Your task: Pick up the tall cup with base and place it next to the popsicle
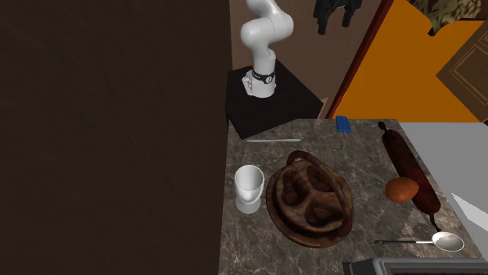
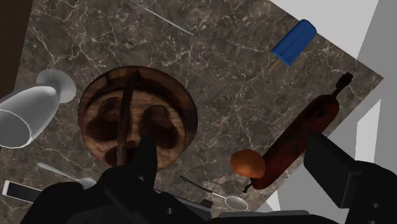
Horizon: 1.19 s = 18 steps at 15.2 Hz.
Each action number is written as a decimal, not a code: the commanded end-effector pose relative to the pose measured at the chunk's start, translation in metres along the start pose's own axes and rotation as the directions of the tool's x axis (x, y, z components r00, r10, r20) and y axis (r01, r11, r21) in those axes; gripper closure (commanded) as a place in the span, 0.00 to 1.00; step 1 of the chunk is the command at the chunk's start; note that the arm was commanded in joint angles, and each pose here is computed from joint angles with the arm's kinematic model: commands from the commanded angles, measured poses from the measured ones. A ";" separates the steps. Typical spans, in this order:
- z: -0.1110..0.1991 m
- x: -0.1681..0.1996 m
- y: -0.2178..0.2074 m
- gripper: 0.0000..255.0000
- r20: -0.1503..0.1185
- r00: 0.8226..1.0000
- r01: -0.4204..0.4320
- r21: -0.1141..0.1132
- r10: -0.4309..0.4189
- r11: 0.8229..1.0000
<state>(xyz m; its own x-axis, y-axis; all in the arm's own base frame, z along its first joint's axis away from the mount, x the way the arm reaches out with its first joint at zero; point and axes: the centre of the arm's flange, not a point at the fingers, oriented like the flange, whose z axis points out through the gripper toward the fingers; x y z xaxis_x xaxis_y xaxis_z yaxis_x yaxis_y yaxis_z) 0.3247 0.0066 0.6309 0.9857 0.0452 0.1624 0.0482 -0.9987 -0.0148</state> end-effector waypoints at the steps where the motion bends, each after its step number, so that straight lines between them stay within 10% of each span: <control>1: 0.000 0.000 0.000 0.00 0.000 1.000 0.000 0.000 0.000 1.000; 18: 0.147 0.068 0.155 0.00 0.026 0.999 -0.037 -0.014 0.037 0.999</control>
<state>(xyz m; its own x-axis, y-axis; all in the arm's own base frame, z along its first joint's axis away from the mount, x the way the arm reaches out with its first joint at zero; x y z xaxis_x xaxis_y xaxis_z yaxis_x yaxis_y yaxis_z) 0.4185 -0.1331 0.5024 0.9906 0.0097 0.1363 0.0110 -0.9999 -0.0086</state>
